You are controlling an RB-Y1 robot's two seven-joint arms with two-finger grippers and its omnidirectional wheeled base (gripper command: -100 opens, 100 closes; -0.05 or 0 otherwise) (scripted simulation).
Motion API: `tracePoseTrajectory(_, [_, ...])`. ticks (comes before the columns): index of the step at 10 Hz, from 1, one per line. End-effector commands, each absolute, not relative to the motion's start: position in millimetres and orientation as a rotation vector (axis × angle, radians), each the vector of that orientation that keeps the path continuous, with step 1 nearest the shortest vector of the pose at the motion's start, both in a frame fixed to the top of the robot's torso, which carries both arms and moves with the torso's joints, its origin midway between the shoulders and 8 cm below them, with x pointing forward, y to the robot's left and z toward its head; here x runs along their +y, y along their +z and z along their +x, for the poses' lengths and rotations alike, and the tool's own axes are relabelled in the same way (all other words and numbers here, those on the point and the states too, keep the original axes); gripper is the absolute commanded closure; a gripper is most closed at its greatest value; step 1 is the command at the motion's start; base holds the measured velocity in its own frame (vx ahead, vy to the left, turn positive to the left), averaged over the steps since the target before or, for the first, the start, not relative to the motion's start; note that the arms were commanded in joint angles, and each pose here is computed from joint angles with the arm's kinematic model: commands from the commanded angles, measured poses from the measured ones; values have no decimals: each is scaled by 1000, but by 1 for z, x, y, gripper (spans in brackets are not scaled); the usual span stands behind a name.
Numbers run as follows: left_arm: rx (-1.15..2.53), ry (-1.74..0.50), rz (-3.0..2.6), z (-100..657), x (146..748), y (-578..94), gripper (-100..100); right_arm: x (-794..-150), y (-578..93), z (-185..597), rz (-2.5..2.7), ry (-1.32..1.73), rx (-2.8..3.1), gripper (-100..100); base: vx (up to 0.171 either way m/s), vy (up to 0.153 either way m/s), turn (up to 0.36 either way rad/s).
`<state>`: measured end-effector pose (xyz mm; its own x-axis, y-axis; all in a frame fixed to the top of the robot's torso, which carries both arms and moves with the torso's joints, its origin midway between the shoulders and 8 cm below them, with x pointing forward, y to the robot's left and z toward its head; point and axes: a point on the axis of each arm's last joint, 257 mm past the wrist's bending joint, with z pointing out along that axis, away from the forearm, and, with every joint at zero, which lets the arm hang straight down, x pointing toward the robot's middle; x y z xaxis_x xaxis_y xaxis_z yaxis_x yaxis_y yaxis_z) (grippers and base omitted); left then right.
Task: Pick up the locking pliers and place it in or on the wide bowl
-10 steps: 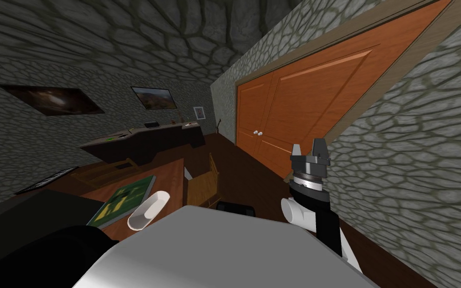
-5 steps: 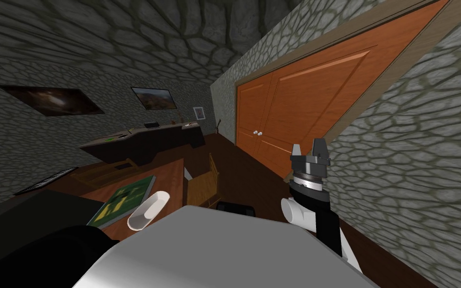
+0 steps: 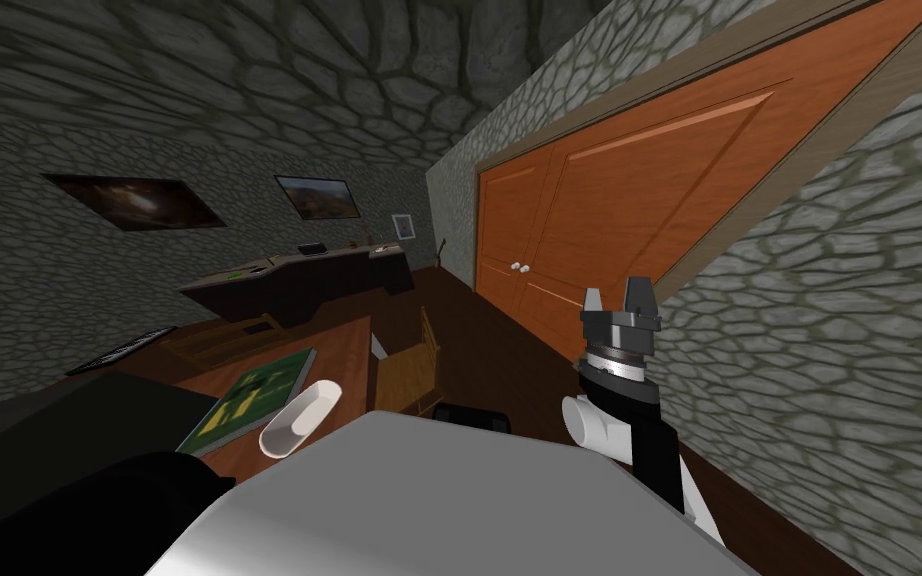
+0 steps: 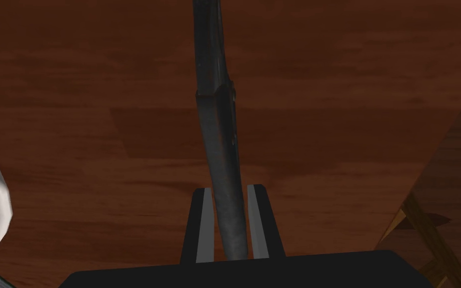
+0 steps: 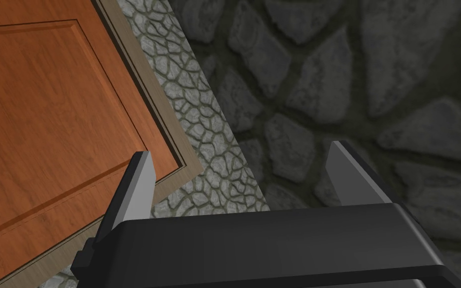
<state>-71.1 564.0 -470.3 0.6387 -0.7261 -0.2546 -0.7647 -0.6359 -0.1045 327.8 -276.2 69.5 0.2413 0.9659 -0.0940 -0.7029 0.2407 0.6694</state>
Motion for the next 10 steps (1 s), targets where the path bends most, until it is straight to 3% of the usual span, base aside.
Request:
tracePoseTrajectory(1, [1224,280,-2656,-71,564,-470,100,-276,70,328,562,1226,561,0,13,-1,5])
tracePoseTrajectory(2, [1224,280,-2657,-71,564,-470,0,-276,70,328,562,1227,561,0,0,0,0])
tracePoseTrajectory(3, [1159,250,-2650,-65,579,-462,100,-276,70,328,562,1227,561,0,-62,-54,-77])
tracePoseTrajectory(10, [886,100,-2601,-33,648,-418,100,-276,70,328,562,1227,561,0,-120,-76,-89])
